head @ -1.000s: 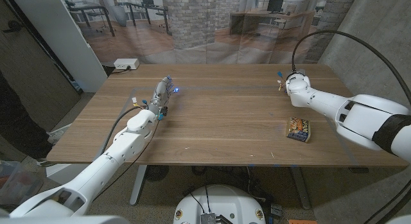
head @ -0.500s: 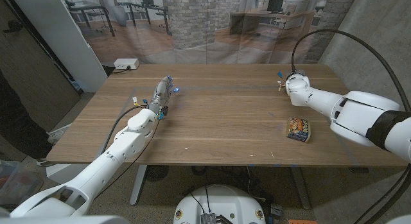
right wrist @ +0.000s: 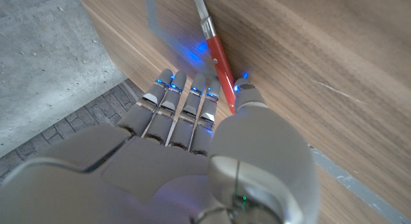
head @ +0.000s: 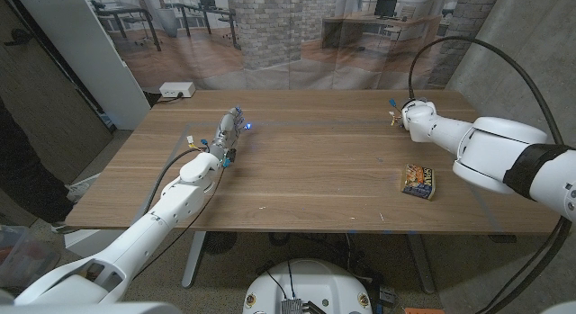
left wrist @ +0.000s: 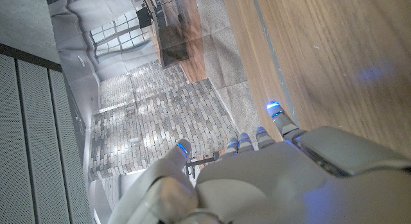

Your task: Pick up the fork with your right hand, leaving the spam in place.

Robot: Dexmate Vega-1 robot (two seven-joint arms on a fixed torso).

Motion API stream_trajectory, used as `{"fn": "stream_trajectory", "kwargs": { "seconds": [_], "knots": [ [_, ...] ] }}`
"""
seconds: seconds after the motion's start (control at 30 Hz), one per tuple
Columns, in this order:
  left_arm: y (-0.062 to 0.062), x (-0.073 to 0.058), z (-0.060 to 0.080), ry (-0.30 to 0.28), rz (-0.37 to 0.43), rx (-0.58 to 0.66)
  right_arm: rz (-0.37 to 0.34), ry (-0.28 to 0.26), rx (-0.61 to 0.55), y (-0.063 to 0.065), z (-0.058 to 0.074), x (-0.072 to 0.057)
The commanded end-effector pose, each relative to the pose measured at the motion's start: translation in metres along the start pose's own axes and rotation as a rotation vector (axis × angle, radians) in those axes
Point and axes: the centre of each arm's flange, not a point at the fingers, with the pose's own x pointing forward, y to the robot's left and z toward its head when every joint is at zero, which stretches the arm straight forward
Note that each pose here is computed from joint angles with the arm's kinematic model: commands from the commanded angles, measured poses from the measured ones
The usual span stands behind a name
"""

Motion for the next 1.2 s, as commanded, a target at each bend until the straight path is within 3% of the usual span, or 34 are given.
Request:
{"fn": "stream_trajectory", "kwargs": {
  "seconds": [0.03, 0.2, 0.33, 0.4, 0.57, 1.2],
  "knots": [
    [-0.001, 0.003, -0.001, -0.003, -0.003, -0.004, 0.038, -0.068, -0.016, 0.000, -0.001, 0.002],
    [-0.001, 0.004, -0.001, -0.004, -0.001, -0.006, -0.010, -0.070, -0.023, -0.001, 0.001, 0.002],
    [0.000, 0.004, -0.001, -0.004, -0.001, -0.006, -0.049, -0.036, -0.032, -0.001, 0.002, 0.001],
    [0.001, 0.004, -0.001, -0.004, 0.001, -0.007, -0.117, 0.010, -0.037, -0.002, 0.003, -0.001],
    [0.002, 0.005, -0.002, -0.002, 0.000, -0.009, -0.198, 0.012, -0.032, -0.004, 0.004, -0.006],
    [0.002, 0.007, -0.002, -0.006, -0.004, -0.010, -0.299, -0.001, -0.017, -0.018, 0.001, -0.019]
  ]
}}
